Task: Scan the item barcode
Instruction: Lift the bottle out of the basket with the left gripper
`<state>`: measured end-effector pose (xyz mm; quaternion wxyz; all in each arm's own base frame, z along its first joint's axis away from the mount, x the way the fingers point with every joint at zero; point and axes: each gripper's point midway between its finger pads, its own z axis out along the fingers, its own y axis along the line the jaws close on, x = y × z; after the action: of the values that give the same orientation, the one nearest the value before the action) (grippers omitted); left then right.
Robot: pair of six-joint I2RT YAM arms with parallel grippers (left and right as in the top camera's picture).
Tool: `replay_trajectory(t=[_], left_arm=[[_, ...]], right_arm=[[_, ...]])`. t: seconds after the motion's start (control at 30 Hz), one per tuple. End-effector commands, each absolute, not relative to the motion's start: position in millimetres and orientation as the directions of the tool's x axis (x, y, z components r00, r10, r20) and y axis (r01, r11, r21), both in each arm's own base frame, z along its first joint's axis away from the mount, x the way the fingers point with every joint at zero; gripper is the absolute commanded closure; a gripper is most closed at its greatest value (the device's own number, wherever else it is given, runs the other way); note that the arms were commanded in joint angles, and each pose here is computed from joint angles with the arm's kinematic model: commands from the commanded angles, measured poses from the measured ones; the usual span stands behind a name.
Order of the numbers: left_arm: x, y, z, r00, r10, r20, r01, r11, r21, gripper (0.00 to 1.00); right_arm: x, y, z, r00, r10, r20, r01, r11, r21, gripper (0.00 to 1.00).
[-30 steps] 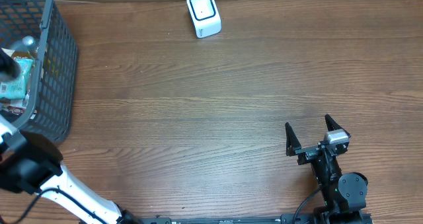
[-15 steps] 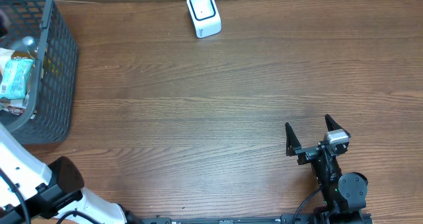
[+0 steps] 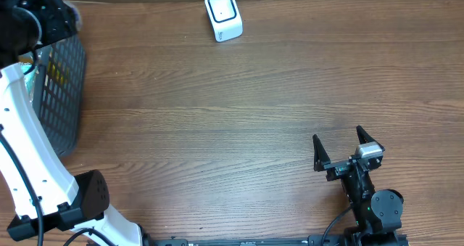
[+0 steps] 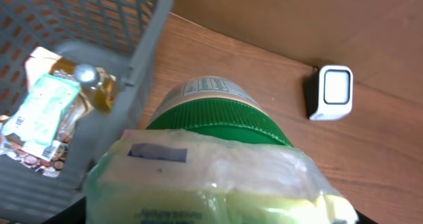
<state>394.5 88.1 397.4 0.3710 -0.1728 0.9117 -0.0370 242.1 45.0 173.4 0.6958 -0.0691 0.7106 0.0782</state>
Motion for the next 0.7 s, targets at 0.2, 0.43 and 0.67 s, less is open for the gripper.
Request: replay_trajectory(t=[0.2, 0.43, 0.67], left_arm=[[379.2, 33.2, 409.2, -0.697, -0.248, -0.673, -0.189, 0.969, -0.161, 0.57], [370.7, 3.1, 391.7, -0.755, -0.219, -0.618, -0.197, 0.975, -0.105, 0.57], [364.6, -42.0, 369.8, -0.823, -0.163, -0.545, -0.122, 0.986, -0.111, 0.56]], right_arm=[[242.8, 42.6, 170.8, -0.021, 0.007, -1.000, -0.195, 0.981, 0.011, 0.00], [242.8, 42.6, 170.8, -0.021, 0.007, -1.000, -0.195, 0.981, 0.011, 0.00], [242.8, 42.6, 170.8, -0.021, 0.007, -1.000, -0.195, 0.981, 0.011, 0.00]])
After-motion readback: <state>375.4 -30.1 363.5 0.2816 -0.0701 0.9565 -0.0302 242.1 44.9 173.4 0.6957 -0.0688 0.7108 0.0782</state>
